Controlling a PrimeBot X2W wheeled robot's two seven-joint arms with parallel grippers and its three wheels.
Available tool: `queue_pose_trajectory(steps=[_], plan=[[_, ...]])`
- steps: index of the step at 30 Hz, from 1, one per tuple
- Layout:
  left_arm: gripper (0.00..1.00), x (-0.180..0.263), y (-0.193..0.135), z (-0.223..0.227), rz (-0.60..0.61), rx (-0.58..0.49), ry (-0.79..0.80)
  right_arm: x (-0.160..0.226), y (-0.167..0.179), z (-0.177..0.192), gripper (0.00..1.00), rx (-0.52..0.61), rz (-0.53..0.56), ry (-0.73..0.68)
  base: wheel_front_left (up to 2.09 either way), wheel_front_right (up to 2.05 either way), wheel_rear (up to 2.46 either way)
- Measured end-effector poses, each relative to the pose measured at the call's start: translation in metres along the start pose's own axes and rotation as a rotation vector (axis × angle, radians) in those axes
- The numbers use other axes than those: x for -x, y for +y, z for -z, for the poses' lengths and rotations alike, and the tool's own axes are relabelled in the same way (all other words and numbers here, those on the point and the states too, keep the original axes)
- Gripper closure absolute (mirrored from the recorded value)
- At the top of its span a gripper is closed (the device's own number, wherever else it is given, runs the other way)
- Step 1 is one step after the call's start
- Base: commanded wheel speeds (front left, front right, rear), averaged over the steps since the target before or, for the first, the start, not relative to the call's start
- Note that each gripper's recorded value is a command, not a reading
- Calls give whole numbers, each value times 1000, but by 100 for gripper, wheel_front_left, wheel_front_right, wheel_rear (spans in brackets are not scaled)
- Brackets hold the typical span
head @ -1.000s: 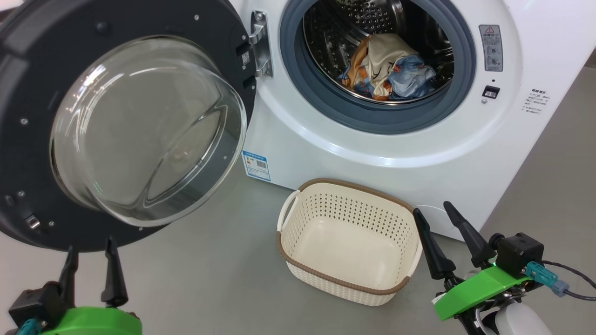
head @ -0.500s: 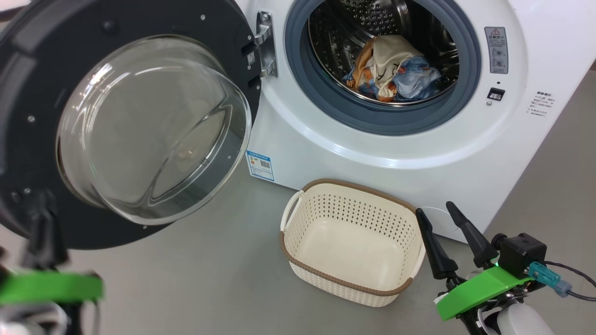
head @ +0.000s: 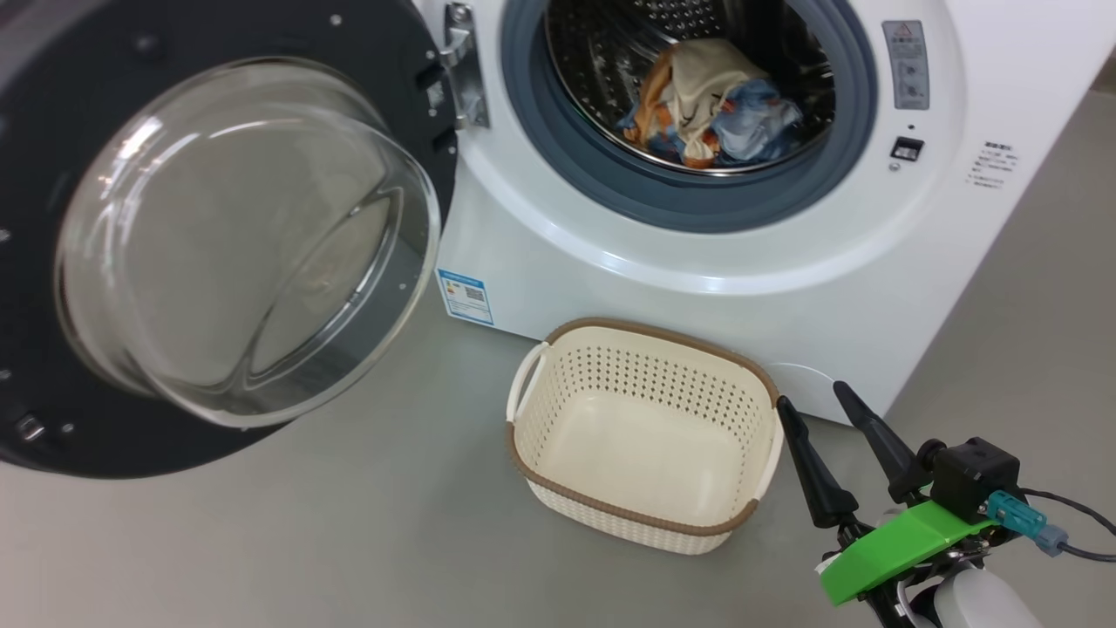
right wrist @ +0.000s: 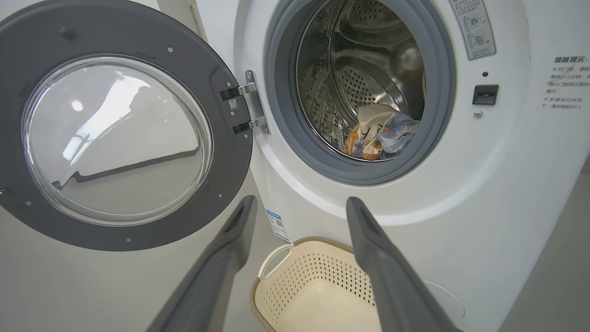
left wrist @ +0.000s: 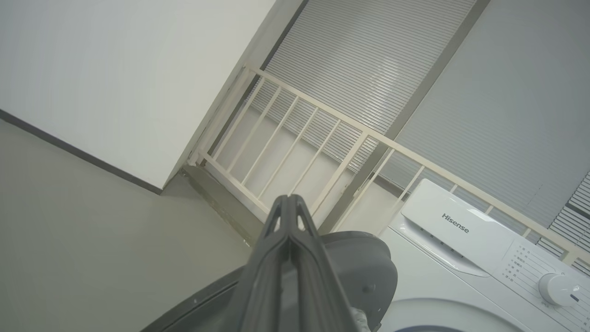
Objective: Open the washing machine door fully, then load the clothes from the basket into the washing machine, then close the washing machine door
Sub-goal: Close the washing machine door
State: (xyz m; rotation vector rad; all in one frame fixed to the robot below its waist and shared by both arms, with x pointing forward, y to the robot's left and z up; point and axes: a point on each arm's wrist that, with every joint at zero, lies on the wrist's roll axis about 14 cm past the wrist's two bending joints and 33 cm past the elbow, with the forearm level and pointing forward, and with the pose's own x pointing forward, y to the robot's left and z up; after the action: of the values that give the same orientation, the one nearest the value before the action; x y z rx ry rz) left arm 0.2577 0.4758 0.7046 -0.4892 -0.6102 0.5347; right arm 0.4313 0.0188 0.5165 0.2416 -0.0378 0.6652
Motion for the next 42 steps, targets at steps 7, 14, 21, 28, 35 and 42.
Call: queue_pose_trajectory(steps=[7,14,21,28,35,42], plan=[[100,-23,59,11,-186,213,90,6,-16,7,0,6,31,21,0,0,0],[100,-25,94,53,-328,367,206,8,-32,8,0,16,58,24,0,0,0],[100,-24,111,89,-423,460,286,13,-48,16,0,15,92,47,0,0,0],[100,-16,122,117,-493,483,362,17,-55,21,0,17,110,60,0,0,0],[100,-10,120,128,-486,517,477,15,-55,19,0,23,111,55,0,0,0],[100,-4,98,128,-382,545,617,13,-47,15,0,17,103,46,0,0,0]])
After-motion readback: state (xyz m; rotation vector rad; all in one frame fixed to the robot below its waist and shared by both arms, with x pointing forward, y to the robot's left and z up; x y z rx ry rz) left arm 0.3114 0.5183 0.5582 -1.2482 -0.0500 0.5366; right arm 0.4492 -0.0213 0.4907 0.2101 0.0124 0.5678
